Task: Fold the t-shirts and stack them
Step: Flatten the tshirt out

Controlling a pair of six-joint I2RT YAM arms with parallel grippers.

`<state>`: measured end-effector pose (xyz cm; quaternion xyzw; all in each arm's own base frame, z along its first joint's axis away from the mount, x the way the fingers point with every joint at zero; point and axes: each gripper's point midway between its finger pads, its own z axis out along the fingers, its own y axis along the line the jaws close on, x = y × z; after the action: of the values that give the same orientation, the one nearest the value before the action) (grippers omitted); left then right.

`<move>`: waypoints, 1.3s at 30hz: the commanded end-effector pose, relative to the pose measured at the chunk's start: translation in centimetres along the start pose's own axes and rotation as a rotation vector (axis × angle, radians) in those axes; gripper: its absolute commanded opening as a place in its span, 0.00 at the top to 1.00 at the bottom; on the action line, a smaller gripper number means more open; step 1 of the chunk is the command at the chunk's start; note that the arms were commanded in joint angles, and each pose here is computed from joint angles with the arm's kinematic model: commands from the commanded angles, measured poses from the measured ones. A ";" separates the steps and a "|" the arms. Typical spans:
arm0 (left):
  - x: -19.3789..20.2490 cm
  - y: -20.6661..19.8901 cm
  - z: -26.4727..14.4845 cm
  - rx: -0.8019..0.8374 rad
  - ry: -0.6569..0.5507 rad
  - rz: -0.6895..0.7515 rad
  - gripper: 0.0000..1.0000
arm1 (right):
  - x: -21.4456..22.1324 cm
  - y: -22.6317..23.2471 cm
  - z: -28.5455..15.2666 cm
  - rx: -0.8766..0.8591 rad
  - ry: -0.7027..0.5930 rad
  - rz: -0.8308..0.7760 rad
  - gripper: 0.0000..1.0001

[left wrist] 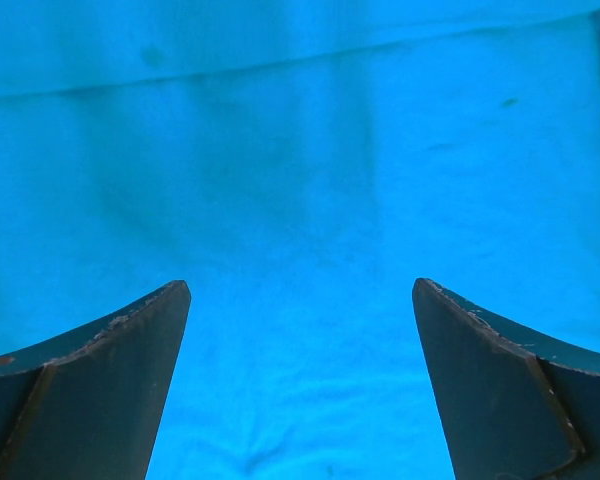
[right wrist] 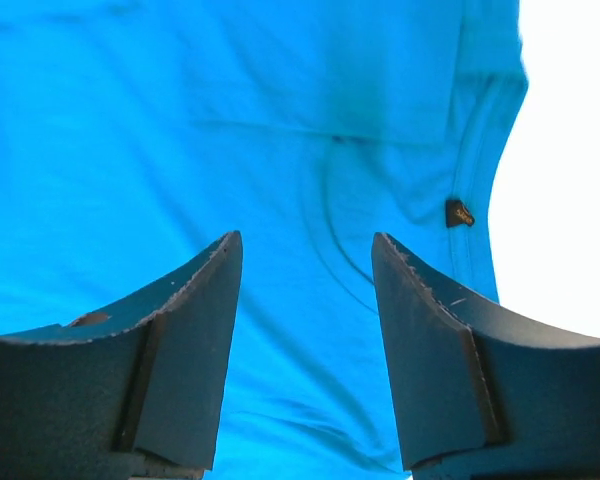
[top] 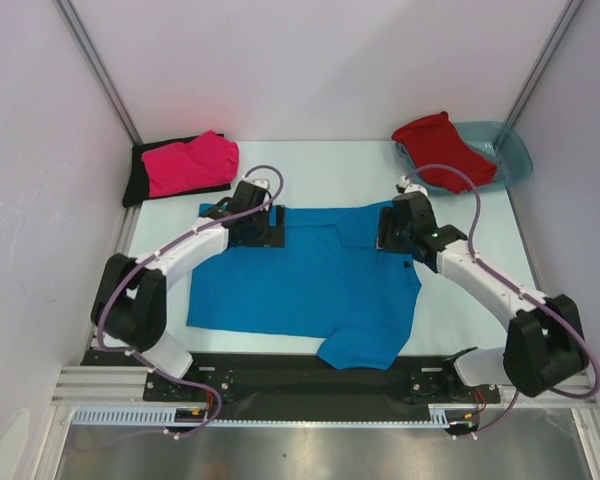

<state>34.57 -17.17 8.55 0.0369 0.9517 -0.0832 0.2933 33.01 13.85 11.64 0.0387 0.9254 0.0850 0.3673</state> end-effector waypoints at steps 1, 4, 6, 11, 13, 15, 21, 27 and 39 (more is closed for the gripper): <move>-0.4 -0.2 -2.8 0.014 -0.043 0.000 0.00 | -1.5 1.3 -2.6 -0.071 -0.010 -0.015 0.40; 1.4 -0.4 -3.2 0.037 -0.026 -0.024 0.00 | 0.7 1.8 -3.5 -0.100 0.078 0.021 0.41; 2.9 -1.2 -3.1 0.080 0.004 -0.034 0.00 | 3.1 2.1 -3.8 -0.127 0.138 0.043 0.41; 7.0 -1.9 -2.4 0.110 0.051 -0.067 0.00 | 7.6 2.5 -4.1 -0.163 0.214 0.110 0.41; 8.3 -1.8 -2.1 0.103 0.077 -0.072 0.00 | 9.3 2.2 -4.1 -0.152 0.241 0.109 0.41; 9.1 -1.9 -1.9 0.102 0.094 -0.066 0.00 | 10.2 1.9 -4.0 -0.130 0.252 0.112 0.41; 12.3 0.1 -1.6 0.001 0.157 -0.076 0.00 | 13.2 0.9 -3.4 -0.051 0.303 0.088 0.41; 16.3 3.0 -2.0 -0.115 0.203 -0.169 0.00 | 14.4 1.4 -3.3 -0.041 0.328 0.069 0.43; 18.7 5.2 -2.8 -0.207 0.247 -0.181 0.00 | 13.5 1.1 -3.7 -0.018 0.289 0.047 0.43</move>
<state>22.49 -14.66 1.94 -0.0601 0.9678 -0.0758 0.2325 20.15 16.61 4.53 0.0382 0.9704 0.1135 0.2099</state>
